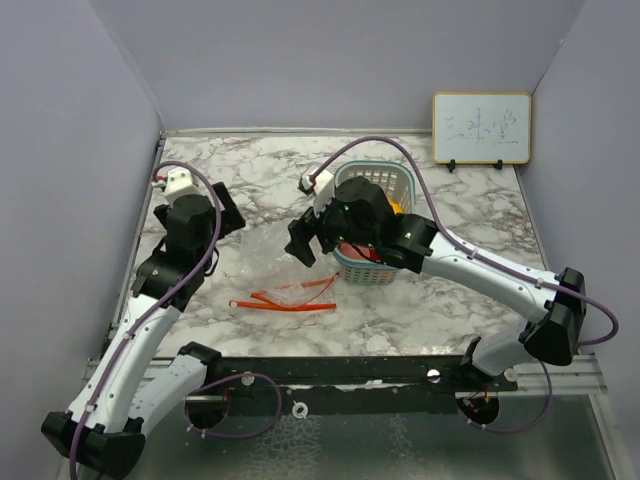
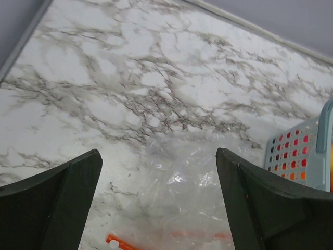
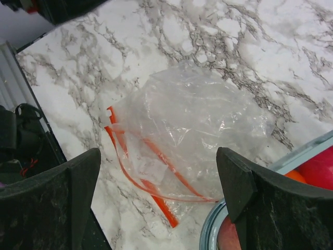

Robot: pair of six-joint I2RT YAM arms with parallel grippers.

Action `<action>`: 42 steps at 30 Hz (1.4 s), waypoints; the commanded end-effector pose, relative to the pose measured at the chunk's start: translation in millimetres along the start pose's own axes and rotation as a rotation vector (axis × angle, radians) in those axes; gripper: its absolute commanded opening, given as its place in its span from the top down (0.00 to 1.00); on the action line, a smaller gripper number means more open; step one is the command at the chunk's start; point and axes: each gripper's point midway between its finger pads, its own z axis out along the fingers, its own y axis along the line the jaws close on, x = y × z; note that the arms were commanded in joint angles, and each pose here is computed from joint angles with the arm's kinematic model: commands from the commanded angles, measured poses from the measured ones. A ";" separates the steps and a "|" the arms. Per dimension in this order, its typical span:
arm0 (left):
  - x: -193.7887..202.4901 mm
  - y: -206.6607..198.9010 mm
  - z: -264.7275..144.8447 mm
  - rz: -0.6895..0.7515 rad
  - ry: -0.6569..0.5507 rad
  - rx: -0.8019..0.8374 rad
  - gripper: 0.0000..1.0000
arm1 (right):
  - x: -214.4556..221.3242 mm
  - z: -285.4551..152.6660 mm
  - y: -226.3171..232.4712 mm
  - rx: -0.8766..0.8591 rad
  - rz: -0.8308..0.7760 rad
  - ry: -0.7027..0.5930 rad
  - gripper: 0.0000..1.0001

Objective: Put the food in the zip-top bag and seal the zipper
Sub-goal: Pick up the zipper food storage bag at the center of the board.

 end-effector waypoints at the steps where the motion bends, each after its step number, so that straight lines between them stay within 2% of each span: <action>1: -39.7 45.6 -32.0 -0.100 -0.170 -0.217 0.05 | 21.0 13.3 39.2 -0.135 -0.075 0.015 0.08; 6: -49.8 63.8 -48.6 -0.171 -0.263 -0.268 0.06 | 61.3 30.8 70.2 -0.135 -0.173 0.038 0.08; 9: -51.8 64.0 -53.0 -0.193 -0.288 -0.246 0.06 | 87.3 45.7 75.5 -0.069 -0.221 0.088 0.08; 14: -51.2 61.8 -55.5 -0.210 -0.299 -0.215 0.07 | 118.1 66.9 74.0 0.021 -0.261 0.149 0.11; 18: -49.3 60.7 -56.1 -0.232 -0.305 -0.198 0.07 | 137.1 79.4 76.0 0.065 -0.267 0.142 0.13; 30: -51.3 64.1 -63.2 -0.259 -0.345 -0.178 0.08 | 179.0 114.3 47.0 0.340 -0.250 0.129 0.16; 34: -49.5 64.7 -65.3 -0.268 -0.349 -0.167 0.09 | 178.7 111.4 23.9 0.488 -0.247 0.085 0.28; 35: -49.0 64.9 -65.9 -0.272 -0.351 -0.165 0.09 | 176.9 109.7 19.4 0.517 -0.248 0.072 0.35; 38: -48.5 65.5 -67.2 -0.274 -0.354 -0.160 0.09 | 171.0 105.1 11.9 0.571 -0.247 0.042 0.67; 42: -47.4 61.9 -67.7 -0.272 -0.347 -0.137 0.09 | 158.4 100.1 10.8 0.580 -0.252 0.019 0.87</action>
